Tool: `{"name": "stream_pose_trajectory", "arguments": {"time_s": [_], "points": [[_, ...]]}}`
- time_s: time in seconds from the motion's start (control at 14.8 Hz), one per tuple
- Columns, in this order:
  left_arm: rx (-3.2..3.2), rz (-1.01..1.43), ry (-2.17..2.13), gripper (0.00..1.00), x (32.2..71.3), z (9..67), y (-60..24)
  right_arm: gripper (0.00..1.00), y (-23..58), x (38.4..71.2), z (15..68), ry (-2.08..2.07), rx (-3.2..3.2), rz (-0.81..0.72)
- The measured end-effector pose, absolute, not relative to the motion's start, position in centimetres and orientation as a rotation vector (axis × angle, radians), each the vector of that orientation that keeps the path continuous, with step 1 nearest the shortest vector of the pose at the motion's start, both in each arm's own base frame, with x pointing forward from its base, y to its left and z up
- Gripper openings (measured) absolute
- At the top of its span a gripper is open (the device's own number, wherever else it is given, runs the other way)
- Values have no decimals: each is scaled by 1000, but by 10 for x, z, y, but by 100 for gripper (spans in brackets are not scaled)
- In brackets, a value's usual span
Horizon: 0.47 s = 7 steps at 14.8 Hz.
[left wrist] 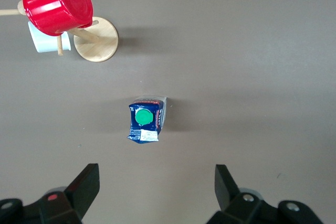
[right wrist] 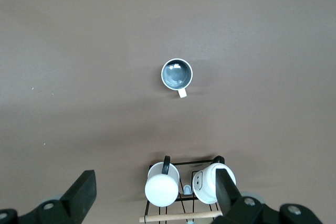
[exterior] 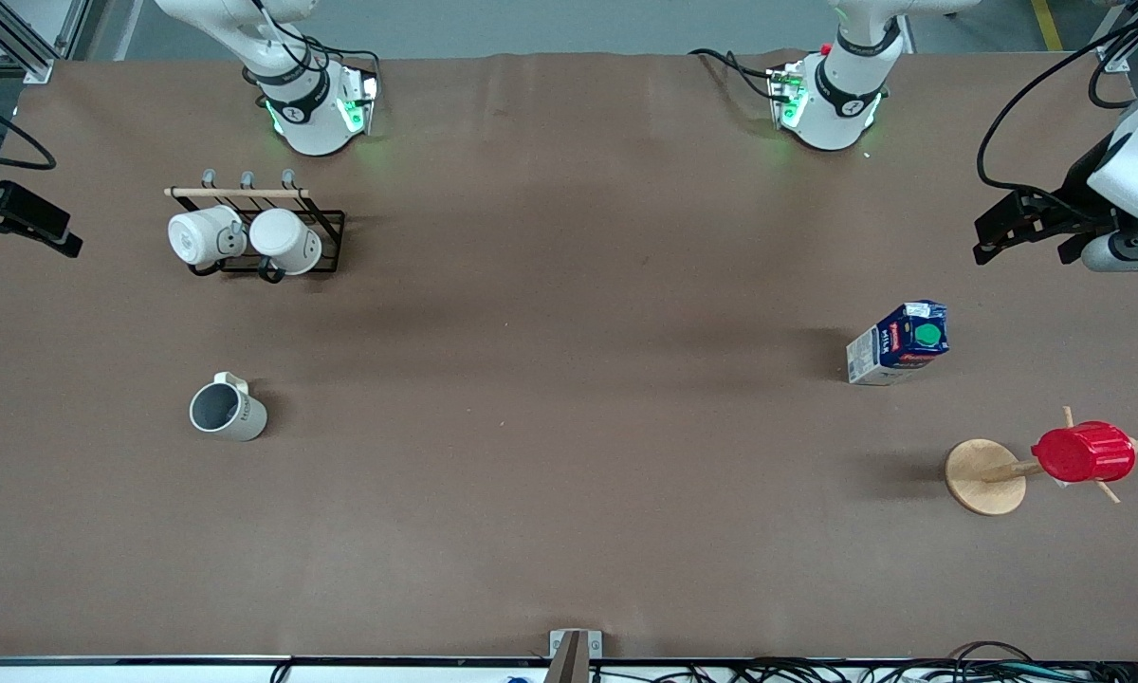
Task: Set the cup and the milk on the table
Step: 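Reach the right gripper to the grey mug while the left gripper reaches the milk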
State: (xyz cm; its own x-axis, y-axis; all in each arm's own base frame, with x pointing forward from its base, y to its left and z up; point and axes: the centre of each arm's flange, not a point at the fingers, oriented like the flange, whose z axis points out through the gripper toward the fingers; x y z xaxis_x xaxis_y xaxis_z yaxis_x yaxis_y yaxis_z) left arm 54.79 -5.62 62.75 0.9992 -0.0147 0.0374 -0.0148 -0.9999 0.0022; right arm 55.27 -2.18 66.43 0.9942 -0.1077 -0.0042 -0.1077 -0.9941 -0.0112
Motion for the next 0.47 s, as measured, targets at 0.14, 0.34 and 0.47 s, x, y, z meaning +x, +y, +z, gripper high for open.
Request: {"name": "stream_pose_trajectory", "arguments": {"time_s": [0.14,0.34,0.47], "points": [[3139,56,-23,97,549,626,-56,100,-22,553,664,169,-3126,6],[3138,55,-23,97,554,620,-56,100,-22,553,664,169,-3126,6],[3138,46,-23,97,555,617,-57,100,-22,553,664,169,-3126,6]]}}
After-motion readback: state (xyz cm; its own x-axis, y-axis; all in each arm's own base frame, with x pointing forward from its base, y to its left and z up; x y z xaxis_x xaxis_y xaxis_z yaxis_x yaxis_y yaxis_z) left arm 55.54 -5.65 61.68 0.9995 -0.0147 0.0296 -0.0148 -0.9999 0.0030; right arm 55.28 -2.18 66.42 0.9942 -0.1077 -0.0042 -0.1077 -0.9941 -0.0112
